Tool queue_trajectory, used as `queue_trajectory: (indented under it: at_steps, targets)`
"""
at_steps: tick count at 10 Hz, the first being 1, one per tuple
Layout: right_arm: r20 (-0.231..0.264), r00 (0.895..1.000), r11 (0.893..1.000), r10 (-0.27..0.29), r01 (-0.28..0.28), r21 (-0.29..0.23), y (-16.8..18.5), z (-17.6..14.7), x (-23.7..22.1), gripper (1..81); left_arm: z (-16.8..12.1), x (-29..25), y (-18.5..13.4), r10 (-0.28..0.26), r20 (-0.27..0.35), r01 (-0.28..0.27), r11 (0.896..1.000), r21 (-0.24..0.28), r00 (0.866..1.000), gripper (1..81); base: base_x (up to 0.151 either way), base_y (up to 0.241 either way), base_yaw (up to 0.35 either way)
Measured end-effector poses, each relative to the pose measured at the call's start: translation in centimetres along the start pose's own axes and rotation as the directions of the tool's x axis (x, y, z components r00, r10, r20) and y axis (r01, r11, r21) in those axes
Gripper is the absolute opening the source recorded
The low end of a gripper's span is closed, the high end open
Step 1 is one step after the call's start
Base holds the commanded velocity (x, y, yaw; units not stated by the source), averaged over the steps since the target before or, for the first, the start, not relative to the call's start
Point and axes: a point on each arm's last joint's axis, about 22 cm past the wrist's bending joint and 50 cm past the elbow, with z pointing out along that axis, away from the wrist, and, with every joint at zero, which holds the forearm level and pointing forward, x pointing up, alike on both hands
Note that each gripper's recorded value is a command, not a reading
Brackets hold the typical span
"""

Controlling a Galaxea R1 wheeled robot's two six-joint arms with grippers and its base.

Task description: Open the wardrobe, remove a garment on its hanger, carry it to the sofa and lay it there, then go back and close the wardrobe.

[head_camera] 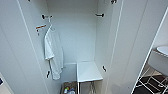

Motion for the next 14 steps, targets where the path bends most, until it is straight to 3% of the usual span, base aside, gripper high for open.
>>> queue_trajectory:
  at_steps: [2,5,7,10,12,14]
  targets:
    - [-0.001,1.000,1.000,-0.003,0.003,0.008,0.0,-0.1,0.0,81.1,0.1,0.3,0.4,-0.085,-0.009,0.085,0.996,0.001,0.996,81.1,0.000,0.000,0.000]
    - [-0.020,1.000,0.998,-0.008,0.009,0.057,0.0,-0.8,0.7,81.1,0.3,2.5,1.0,-0.200,-0.083,0.200,0.980,-0.015,0.976,81.1,0.000,0.000,0.000]
    - [-0.037,0.999,0.996,-0.009,0.012,0.092,0.9,-2.1,1.9,81.1,0.0,4.1,0.2,-0.166,-0.114,0.166,0.986,-0.016,0.979,81.1,0.000,0.000,0.000]
    - [-0.074,0.997,0.990,-0.008,0.019,0.143,3.1,-5.2,4.0,81.1,-1.2,5.3,-1.1,-0.146,-0.159,0.137,0.988,-0.066,0.976,81.1,0.000,0.000,0.000]
    - [-0.114,0.993,0.989,-0.012,0.029,0.145,6.5,-8.3,6.3,81.1,-3.2,6.7,-1.9,-0.151,-0.200,0.127,0.984,-0.128,0.968,81.1,0.000,0.000,0.000]
    - [-0.163,0.987,0.990,-0.009,0.031,0.135,10.3,-12.2,8.6,81.1,-7.0,8.4,-5.9,-0.154,-0.264,0.118,0.982,-0.150,0.952,81.1,0.000,0.000,0.000]
